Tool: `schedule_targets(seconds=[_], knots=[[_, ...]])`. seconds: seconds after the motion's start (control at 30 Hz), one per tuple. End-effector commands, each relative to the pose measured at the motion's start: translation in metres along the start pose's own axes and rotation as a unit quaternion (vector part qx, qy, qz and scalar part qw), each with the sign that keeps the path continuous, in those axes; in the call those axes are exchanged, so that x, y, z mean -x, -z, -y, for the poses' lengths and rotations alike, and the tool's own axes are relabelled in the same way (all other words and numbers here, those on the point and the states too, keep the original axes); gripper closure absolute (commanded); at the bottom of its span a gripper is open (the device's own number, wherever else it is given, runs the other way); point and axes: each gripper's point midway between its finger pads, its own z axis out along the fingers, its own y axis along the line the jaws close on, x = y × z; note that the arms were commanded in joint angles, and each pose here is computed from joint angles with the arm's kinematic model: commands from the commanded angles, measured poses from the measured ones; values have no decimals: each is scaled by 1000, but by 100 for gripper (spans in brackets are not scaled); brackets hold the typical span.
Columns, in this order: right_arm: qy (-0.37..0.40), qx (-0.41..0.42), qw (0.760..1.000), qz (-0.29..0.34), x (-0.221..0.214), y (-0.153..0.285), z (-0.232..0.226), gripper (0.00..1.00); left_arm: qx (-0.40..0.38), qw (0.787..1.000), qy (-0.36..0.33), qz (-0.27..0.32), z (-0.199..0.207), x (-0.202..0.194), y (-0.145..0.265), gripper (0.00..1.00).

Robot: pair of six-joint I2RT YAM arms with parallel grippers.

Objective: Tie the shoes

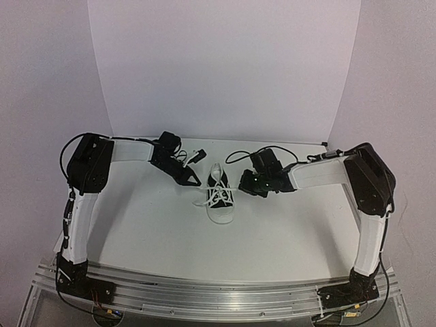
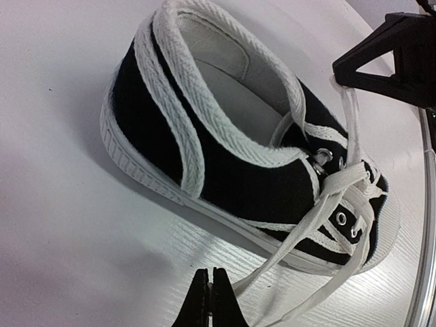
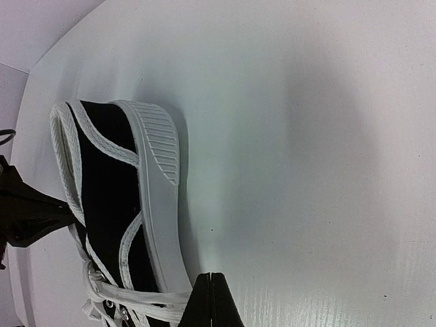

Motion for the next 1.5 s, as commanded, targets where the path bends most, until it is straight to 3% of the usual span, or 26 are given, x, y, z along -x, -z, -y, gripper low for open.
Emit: schedule_targets(seconds=[0.0,0.43,0.73,0.97,1.33,1.47], knots=[[-22,12,1000,4,7,-2,4,100,45,999,-12,-10,-16,-4,17,100],[-38,-10,998,-41,-23,-11,42,100,74,997,-8,-6,-33,-6,28,100],[-21,0,998,-51,-24,-15,40,100,81,997,-6,9,-39,0,37,100],[-21,6,996,-81,-39,-28,46,100,97,995,10,-27,-52,-31,22,100],[-15,8,996,-92,-45,-30,49,100,108,993,4,-51,-58,-49,16,100],[0,25,995,-92,-39,-30,38,100,84,996,-2,-34,-49,-37,19,100]])
